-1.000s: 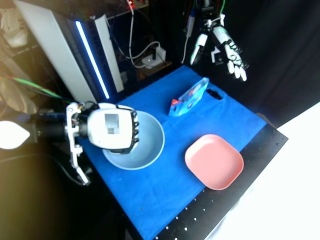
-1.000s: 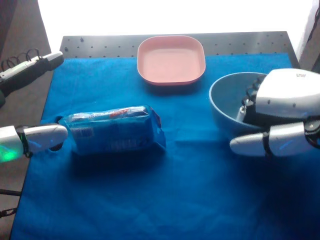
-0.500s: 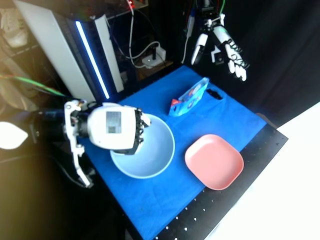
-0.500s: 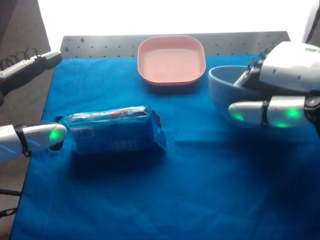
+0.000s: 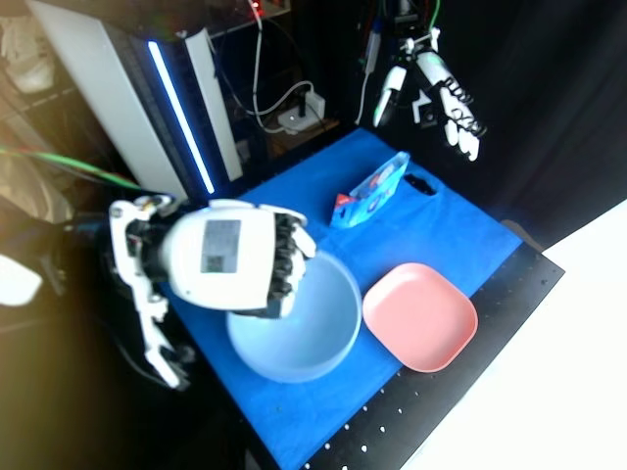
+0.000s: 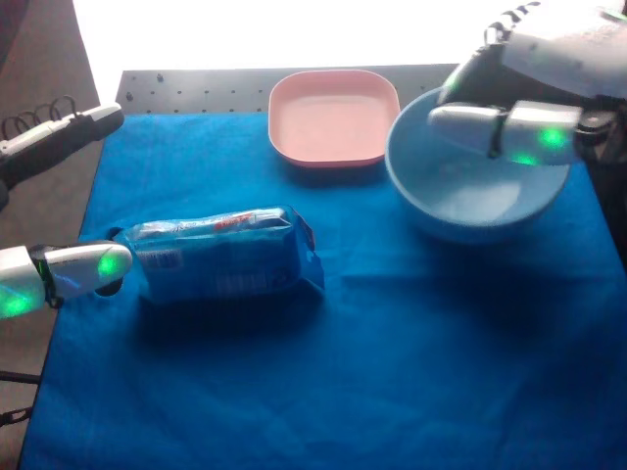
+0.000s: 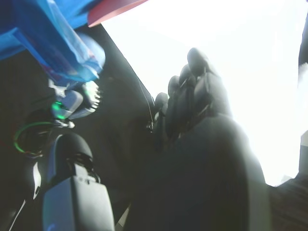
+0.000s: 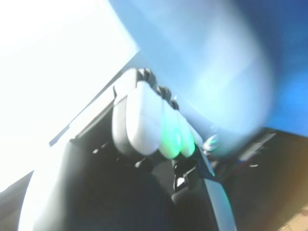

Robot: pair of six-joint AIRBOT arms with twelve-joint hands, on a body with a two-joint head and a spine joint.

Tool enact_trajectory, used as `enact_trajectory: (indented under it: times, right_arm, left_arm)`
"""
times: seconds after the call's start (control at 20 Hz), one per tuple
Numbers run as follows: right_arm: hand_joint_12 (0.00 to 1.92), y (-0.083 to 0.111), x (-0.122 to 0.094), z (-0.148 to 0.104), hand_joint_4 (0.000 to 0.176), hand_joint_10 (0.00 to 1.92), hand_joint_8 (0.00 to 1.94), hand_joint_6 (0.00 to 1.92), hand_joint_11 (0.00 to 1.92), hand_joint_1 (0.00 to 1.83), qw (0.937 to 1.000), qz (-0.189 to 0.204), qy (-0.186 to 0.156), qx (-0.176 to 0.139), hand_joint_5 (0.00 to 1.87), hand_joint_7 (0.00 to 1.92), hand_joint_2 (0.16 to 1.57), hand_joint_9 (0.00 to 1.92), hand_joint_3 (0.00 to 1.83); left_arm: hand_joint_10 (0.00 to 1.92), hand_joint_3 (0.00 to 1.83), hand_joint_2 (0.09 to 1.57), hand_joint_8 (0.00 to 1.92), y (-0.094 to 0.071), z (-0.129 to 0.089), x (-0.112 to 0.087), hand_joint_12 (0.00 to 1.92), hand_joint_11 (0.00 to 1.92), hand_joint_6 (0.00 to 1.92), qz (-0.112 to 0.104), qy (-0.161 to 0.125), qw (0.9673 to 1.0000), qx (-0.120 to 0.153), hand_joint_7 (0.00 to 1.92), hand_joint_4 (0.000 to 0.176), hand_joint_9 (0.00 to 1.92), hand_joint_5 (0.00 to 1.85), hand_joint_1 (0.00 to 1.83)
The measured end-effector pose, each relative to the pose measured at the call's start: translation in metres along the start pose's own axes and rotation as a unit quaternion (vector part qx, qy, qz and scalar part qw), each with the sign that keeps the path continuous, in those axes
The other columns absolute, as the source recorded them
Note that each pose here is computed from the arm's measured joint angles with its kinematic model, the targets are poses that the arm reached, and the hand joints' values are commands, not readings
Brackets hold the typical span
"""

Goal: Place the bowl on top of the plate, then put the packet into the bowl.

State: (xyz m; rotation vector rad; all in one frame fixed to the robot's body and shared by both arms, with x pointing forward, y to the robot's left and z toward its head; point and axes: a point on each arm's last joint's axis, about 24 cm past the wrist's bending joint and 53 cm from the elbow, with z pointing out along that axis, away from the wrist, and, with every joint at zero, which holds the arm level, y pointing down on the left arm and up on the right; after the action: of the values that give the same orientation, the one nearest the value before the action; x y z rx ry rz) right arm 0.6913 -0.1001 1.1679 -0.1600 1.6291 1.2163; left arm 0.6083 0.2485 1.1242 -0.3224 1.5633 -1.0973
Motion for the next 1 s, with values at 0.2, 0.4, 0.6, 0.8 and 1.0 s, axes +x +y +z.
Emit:
enact_trajectory:
  times: [0.2,0.4,0.6,0.8,1.0]
  right_arm:
    - [1.92,0.007,-0.012,0.015,0.024,1.92,1.94,1.92,1.60,0.42,0.9997,0.003,-0.019,-0.011,1.23,1.48,1.57,1.62,0.02]
    - [1.92,0.004,-0.009,0.015,0.062,1.92,1.92,1.92,1.59,0.31,0.9999,0.000,-0.013,-0.005,1.24,1.48,1.57,1.60,0.01]
    - [1.56,0.017,-0.002,0.011,0.000,1.14,0.87,0.75,0.81,0.00,0.9999,0.009,-0.005,-0.013,0.83,0.96,1.33,0.94,0.00]
    - [0.99,0.022,-0.014,-0.009,0.022,0.04,0.01,0.00,0.04,0.03,0.9999,-0.011,0.000,-0.010,0.42,0.49,1.05,0.45,0.00]
    - [0.77,0.020,-0.006,-0.027,0.052,0.00,0.00,0.00,0.00,0.21,0.9998,-0.012,0.015,-0.001,0.31,0.25,0.94,0.22,0.00]
  left_arm:
    - [0.00,0.00,1.00,0.00,0.000,0.000,0.000,0.37,0.00,0.00,0.000,0.001,1.0000,0.001,0.16,0.070,0.10,0.17,0.59]
    - [0.00,0.00,1.00,0.01,-0.001,0.001,0.000,0.38,0.00,0.00,-0.001,-0.001,1.0000,0.002,0.16,0.079,0.11,0.16,0.61]
    - [0.00,0.00,1.02,0.00,-0.001,0.001,0.002,0.45,0.00,0.00,-0.003,0.000,1.0000,0.003,0.14,0.073,0.12,0.15,0.58]
    - [0.00,0.00,1.01,0.00,0.001,-0.001,-0.001,0.46,0.00,0.00,-0.005,-0.005,1.0000,-0.001,0.15,0.072,0.11,0.16,0.58]
    - [0.00,0.00,1.01,0.00,0.000,-0.002,0.000,0.40,0.00,0.00,-0.009,-0.005,0.9999,0.001,0.16,0.077,0.11,0.17,0.58]
